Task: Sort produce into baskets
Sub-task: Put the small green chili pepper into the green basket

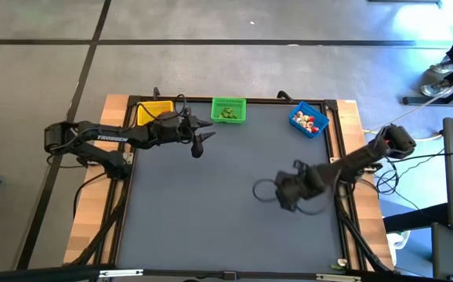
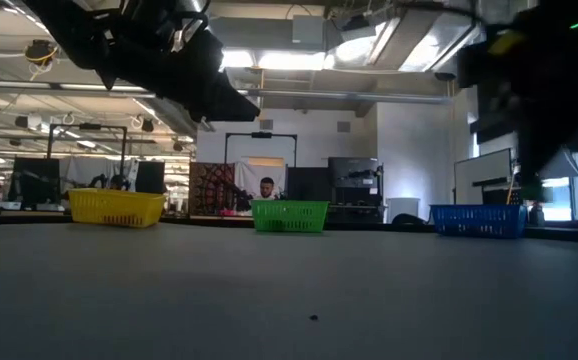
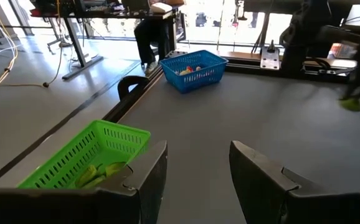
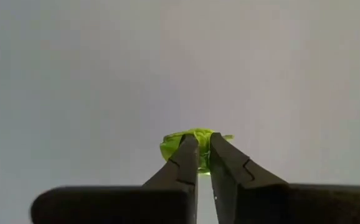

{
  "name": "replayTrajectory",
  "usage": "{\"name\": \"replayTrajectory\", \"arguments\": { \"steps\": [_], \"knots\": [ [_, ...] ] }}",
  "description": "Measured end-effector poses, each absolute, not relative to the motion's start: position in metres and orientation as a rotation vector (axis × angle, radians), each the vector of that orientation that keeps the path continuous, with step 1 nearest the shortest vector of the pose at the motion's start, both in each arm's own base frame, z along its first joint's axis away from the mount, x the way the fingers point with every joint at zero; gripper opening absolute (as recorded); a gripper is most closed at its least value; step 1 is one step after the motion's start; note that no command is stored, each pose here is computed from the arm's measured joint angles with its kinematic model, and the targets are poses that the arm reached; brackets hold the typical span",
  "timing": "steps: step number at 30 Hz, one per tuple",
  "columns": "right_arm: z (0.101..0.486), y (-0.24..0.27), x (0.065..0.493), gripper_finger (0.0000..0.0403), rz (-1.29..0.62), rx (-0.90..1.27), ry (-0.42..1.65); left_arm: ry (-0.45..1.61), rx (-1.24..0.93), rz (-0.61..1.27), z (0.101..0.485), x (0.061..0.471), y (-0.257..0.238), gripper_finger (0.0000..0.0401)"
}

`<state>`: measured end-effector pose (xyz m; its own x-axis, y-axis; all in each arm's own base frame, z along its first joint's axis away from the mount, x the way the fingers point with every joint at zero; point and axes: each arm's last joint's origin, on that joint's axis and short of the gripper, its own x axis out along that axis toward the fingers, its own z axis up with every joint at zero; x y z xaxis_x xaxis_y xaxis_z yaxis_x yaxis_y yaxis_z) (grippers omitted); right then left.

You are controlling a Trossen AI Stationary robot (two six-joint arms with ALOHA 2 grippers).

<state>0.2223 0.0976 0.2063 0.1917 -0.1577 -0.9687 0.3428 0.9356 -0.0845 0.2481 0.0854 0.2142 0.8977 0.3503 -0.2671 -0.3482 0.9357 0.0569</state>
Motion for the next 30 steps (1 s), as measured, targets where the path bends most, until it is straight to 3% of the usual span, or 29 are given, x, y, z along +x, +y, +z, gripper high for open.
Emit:
{"name": "replayTrajectory", "arguments": {
  "steps": [15,30],
  "knots": [
    [0.216,-0.044,0.303,0.0021,-0.511,0.049,0.825,0.287,-0.005,0.363,0.213,0.248,0.085,0.0169],
    [0.17,-0.16,0.341,0.0022,-0.684,0.129,0.414,0.313,-0.004,0.361,0.206,0.251,0.086,0.0169]
  ]
}}
